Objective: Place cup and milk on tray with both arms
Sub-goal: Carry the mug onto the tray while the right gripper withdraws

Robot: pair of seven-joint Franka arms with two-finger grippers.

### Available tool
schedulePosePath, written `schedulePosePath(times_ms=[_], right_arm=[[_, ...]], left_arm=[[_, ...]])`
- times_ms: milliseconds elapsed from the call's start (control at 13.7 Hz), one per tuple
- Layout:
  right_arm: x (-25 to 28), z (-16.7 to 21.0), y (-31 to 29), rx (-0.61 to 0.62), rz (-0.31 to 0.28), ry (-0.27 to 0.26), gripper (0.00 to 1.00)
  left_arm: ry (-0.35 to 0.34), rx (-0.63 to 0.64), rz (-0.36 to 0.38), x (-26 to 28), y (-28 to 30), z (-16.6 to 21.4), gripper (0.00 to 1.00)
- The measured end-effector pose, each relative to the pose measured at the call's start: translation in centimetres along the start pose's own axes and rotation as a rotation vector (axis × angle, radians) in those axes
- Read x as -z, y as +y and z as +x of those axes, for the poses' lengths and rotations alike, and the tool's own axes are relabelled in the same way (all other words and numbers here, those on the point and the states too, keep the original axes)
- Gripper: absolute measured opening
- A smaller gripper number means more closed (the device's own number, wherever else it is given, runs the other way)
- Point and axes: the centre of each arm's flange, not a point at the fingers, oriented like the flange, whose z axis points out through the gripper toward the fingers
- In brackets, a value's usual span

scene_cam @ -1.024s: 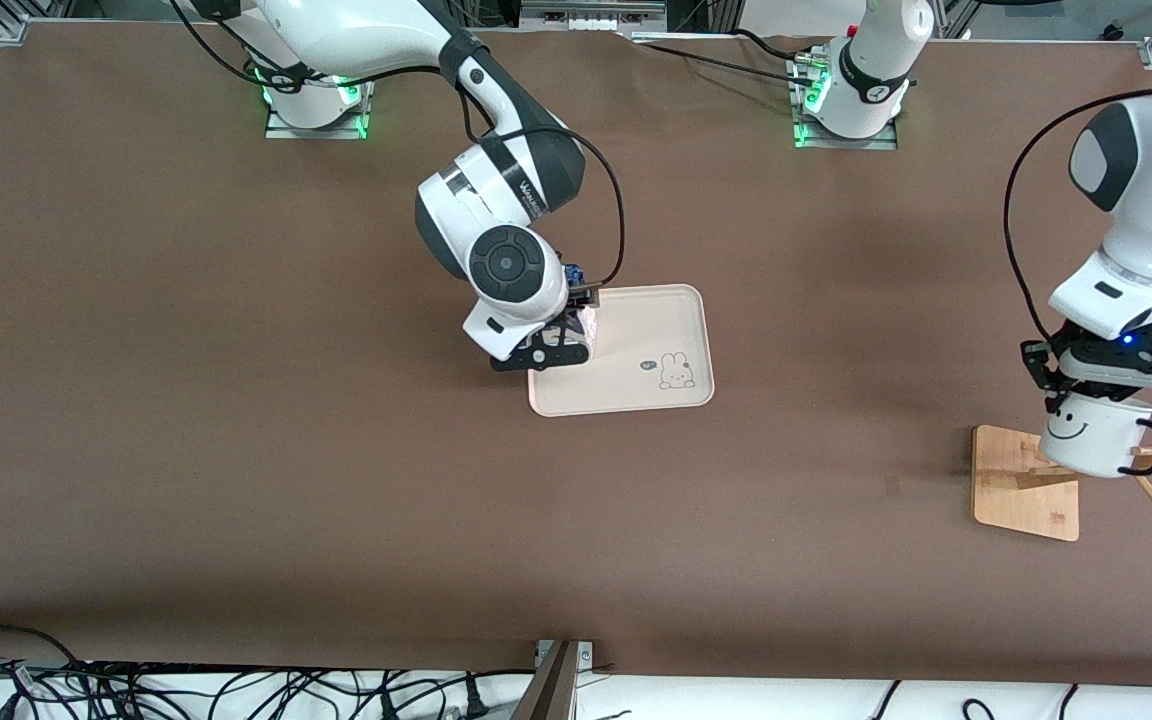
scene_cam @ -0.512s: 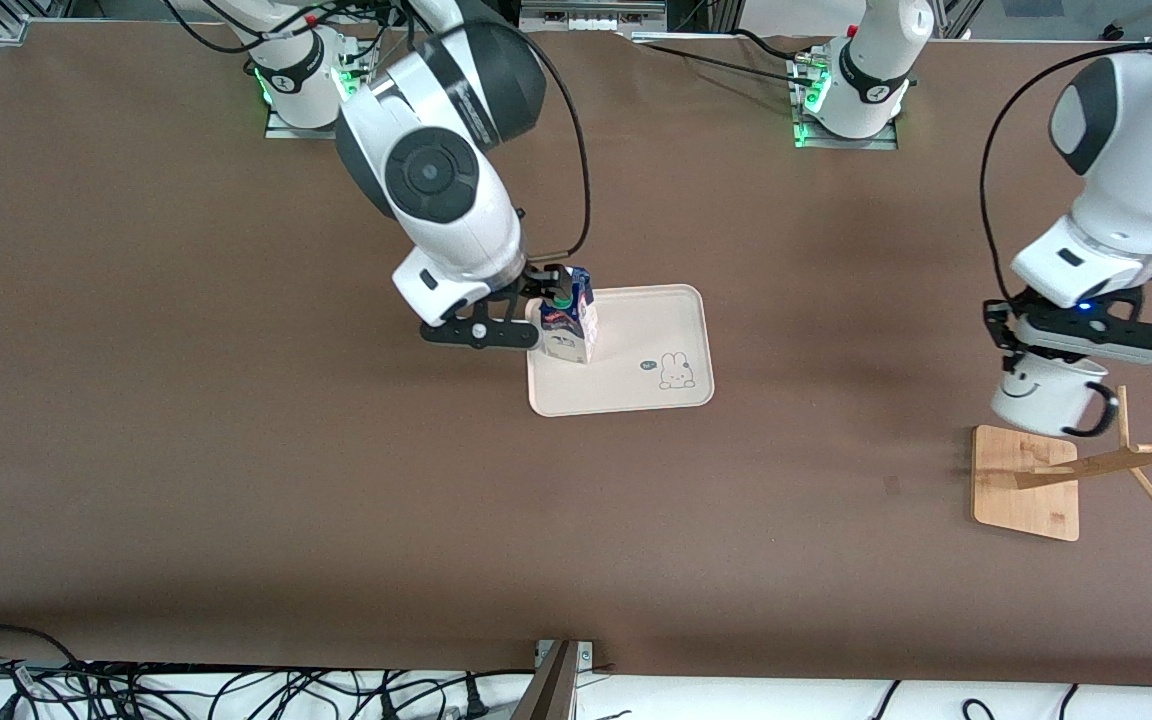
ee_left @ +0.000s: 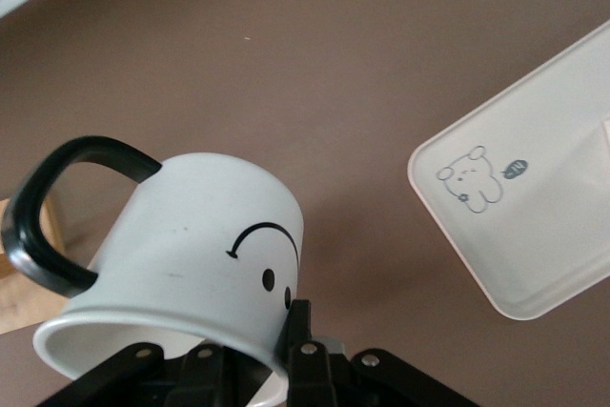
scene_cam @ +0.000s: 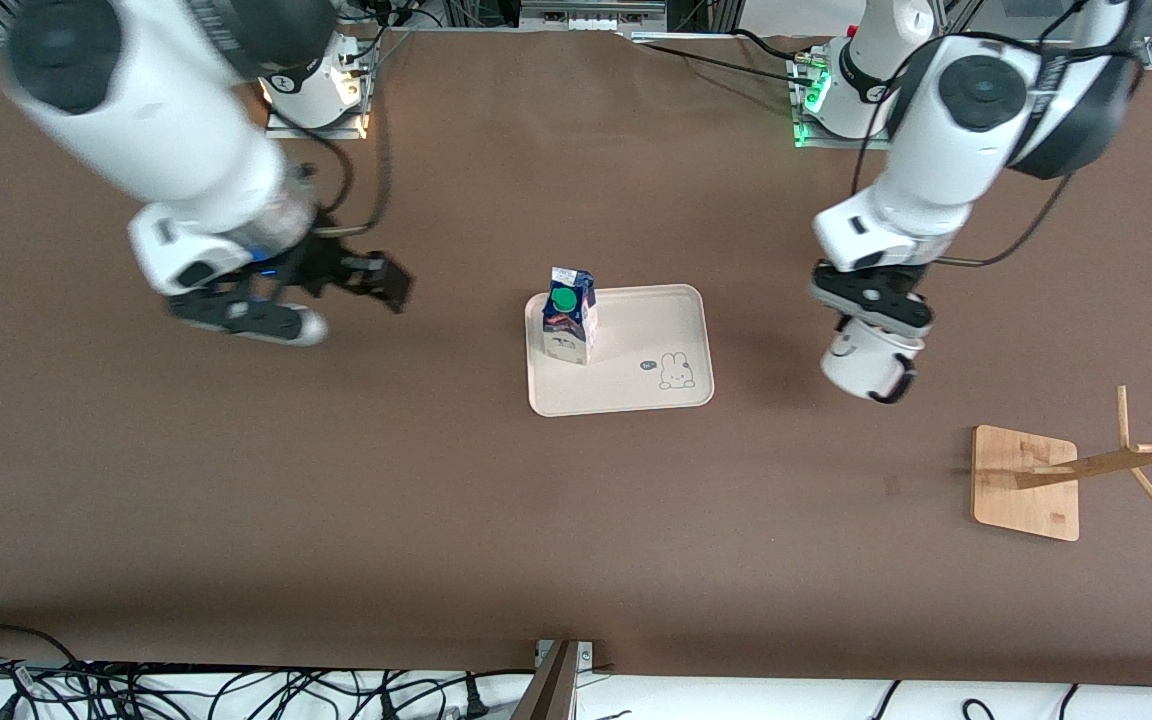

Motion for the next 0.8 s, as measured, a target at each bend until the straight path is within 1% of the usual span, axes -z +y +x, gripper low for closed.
schedulePosePath(times_ms=[146, 220, 366, 439, 585, 805], right_arm=[[1.4, 3.7, 9.9, 0.029, 0.004, -0.027, 1.00], [1.9, 4.7, 14.1, 0.042, 0.006, -0.044, 1.00], [2.7, 5.6, 19.8, 0.087, -0.004, -0.065, 1.00], [2.9, 5.8, 21.2, 0.120, -0.035, -0.065, 1.00], [2.6, 5.8, 21.8, 0.155, -0.097, -0.075, 1.00], [1.8, 5.8, 22.6, 0.162, -0.127, -0.100, 1.00]], left_arm=[[-0.054, 0.001, -0.039, -3.2, 6.5, 0.5, 0.09], [-0.081, 0.001, -0.055, -4.8, 9.1, 0.6, 0.09], [-0.126, -0.006, -0.085, -7.9, 12.8, 1.2, 0.09], [-0.143, -0.014, -0.099, -9.3, 14.1, 1.7, 0.09], [-0.170, -0.032, -0.120, -11.5, 15.7, 2.5, 0.09], [-0.216, -0.051, -0.138, -14.6, 17.3, 2.4, 0.09]])
